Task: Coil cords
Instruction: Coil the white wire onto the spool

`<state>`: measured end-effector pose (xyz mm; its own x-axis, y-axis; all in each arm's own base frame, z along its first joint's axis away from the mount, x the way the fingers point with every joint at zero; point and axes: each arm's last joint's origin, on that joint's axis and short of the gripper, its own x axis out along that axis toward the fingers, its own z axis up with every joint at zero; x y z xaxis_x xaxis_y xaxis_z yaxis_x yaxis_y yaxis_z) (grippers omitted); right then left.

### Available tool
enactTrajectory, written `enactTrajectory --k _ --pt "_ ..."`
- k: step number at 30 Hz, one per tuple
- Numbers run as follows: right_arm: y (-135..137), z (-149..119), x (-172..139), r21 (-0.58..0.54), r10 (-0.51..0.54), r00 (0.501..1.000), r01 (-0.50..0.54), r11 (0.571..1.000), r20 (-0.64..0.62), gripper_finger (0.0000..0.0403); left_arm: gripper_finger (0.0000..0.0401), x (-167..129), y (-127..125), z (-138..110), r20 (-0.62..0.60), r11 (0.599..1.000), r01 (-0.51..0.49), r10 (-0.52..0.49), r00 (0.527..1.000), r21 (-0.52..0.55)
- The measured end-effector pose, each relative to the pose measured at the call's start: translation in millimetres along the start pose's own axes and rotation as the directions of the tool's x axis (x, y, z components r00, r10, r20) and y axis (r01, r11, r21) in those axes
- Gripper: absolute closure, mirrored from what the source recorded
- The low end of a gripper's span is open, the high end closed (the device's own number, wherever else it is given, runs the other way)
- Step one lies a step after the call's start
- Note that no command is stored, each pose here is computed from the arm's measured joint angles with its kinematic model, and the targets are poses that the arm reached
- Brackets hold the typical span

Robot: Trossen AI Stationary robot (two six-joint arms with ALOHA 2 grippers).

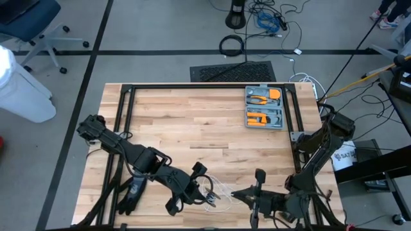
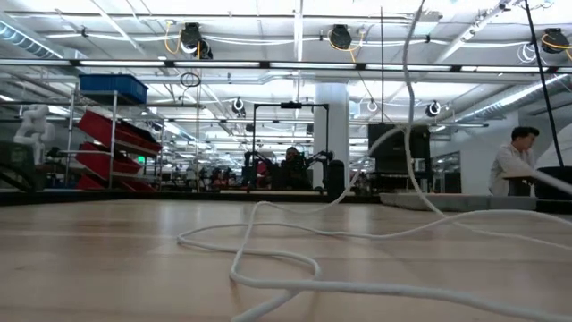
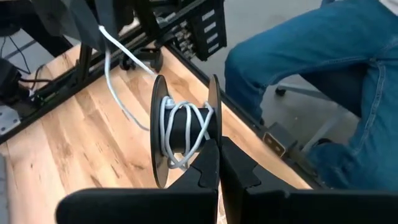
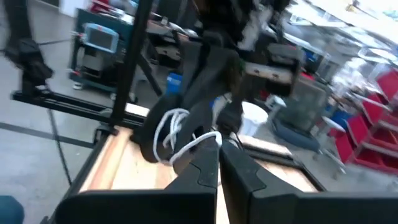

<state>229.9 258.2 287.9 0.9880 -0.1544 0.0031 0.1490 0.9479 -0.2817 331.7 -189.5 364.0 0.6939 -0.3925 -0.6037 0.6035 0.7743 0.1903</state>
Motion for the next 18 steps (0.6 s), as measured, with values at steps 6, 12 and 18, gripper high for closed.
enactTrajectory --k 6,12,18 --pt "-10.3 7.1 13.6 -0.026 0.074 0.994 -0.072 0.997 0.075 0.0403 0.0401 13.9 3.8 -0.6 0.023 0.999 0.020 -0.021 1.000 0.026" --pt "-18.6 5.3 28.6 -0.032 0.121 0.988 -0.118 0.992 0.100 0.0403 0.0401 17.7 13.0 -3.5 0.028 0.999 0.037 -0.037 0.999 0.011" --pt "-27.4 1.9 42.2 0.005 0.138 0.985 -0.139 0.990 0.102 0.0403 0.0401 17.7 16.8 -1.7 0.055 0.999 0.029 -0.030 0.998 0.012"
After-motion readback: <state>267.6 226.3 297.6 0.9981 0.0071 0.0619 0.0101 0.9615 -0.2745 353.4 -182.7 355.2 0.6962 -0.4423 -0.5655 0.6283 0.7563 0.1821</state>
